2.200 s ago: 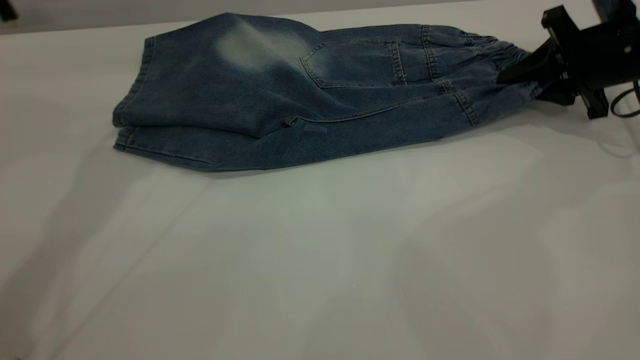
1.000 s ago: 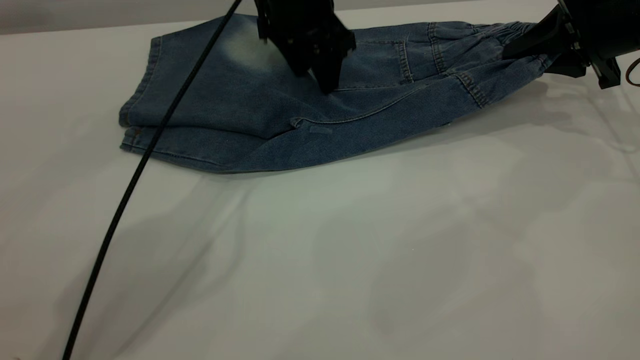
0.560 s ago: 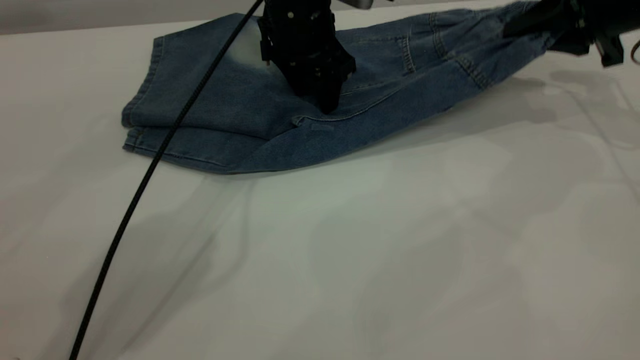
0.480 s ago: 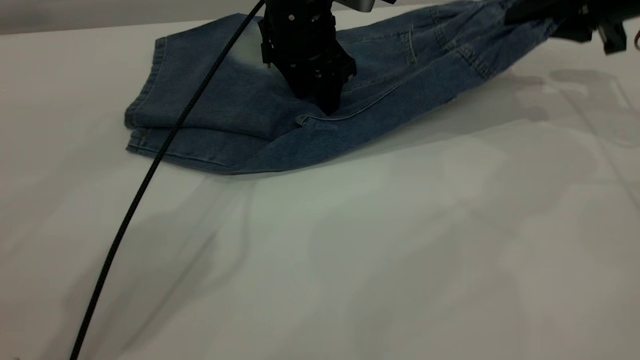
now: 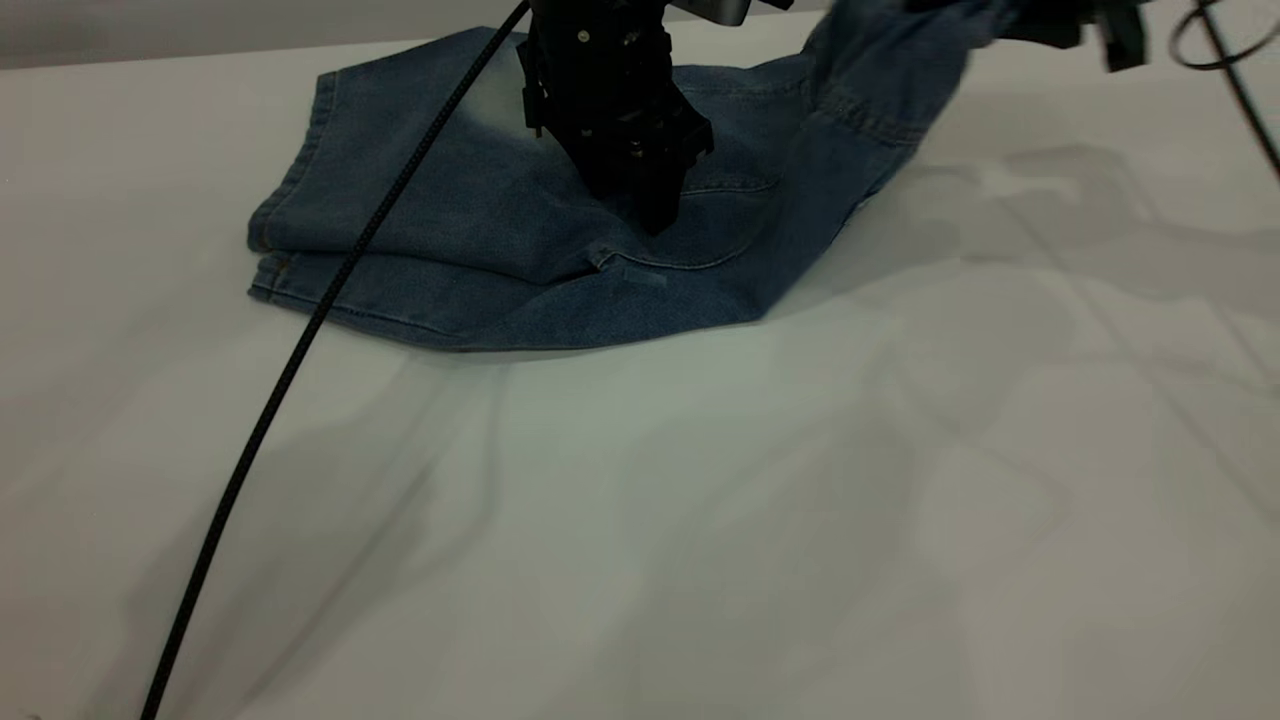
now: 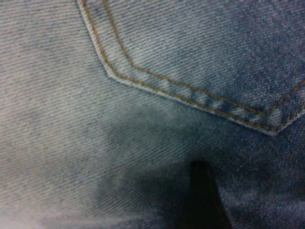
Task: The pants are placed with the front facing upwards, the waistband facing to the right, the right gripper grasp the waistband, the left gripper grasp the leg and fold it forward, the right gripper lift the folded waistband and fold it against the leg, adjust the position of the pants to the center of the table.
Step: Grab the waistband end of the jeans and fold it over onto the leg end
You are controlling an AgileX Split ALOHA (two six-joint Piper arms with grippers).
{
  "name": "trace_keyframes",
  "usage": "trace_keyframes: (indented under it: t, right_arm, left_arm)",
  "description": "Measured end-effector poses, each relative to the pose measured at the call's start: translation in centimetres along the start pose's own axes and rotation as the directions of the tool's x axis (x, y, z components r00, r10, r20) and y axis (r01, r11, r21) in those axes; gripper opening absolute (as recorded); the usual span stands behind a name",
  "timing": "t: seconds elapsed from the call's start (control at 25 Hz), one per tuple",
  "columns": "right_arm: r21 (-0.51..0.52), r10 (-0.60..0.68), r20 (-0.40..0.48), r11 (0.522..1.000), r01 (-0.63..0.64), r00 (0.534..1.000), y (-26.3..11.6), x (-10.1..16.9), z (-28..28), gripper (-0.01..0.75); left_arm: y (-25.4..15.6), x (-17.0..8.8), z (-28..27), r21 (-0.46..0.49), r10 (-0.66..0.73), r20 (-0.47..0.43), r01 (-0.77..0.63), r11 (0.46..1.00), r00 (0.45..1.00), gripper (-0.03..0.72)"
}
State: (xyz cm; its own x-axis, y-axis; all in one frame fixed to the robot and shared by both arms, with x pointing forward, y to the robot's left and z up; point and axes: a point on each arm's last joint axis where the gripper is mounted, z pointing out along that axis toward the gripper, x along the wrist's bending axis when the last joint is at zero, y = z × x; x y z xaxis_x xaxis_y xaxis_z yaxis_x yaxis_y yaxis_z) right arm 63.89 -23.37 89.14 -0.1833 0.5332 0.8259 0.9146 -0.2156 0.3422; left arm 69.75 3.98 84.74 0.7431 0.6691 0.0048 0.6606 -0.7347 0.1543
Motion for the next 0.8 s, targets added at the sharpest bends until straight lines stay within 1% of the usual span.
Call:
trace_keyframes:
  t: [0.16,0.36,0.48,0.6,0.8]
  right_arm:
    - [0.045,-0.016,-0.023,0.999,0.017,1.000,-0.5,1.7,1.8,0.111]
    - [0.068,-0.050,-0.056,0.996,0.053,0.997,-0.2,3.6,3.2,0.111]
    - [0.075,-0.059,-0.059,0.995,0.063,0.997,0.2,3.9,3.2,0.111]
    - [0.077,-0.050,-0.071,0.996,0.055,0.996,0.2,4.0,3.2,0.111]
    - [0.060,-0.043,-0.074,0.997,0.047,0.996,0.4,4.1,3.1,0.111]
  left_arm:
    - [0.0,0.0,0.0,0.000,0.000,0.000,0.000,1.000,1.000,0.461]
    - [-0.1,0.1,0.0,0.008,0.001,-0.001,-0.001,1.000,1.000,0.461]
    - [-0.1,0.0,-0.4,0.026,0.001,0.004,-0.001,1.000,1.000,0.461]
    - [0.0,0.1,-2.0,0.046,0.004,0.007,-0.004,0.999,1.000,0.461]
    - [1.3,0.3,-5.2,-0.041,0.012,-0.024,-0.013,0.999,1.000,0.461]
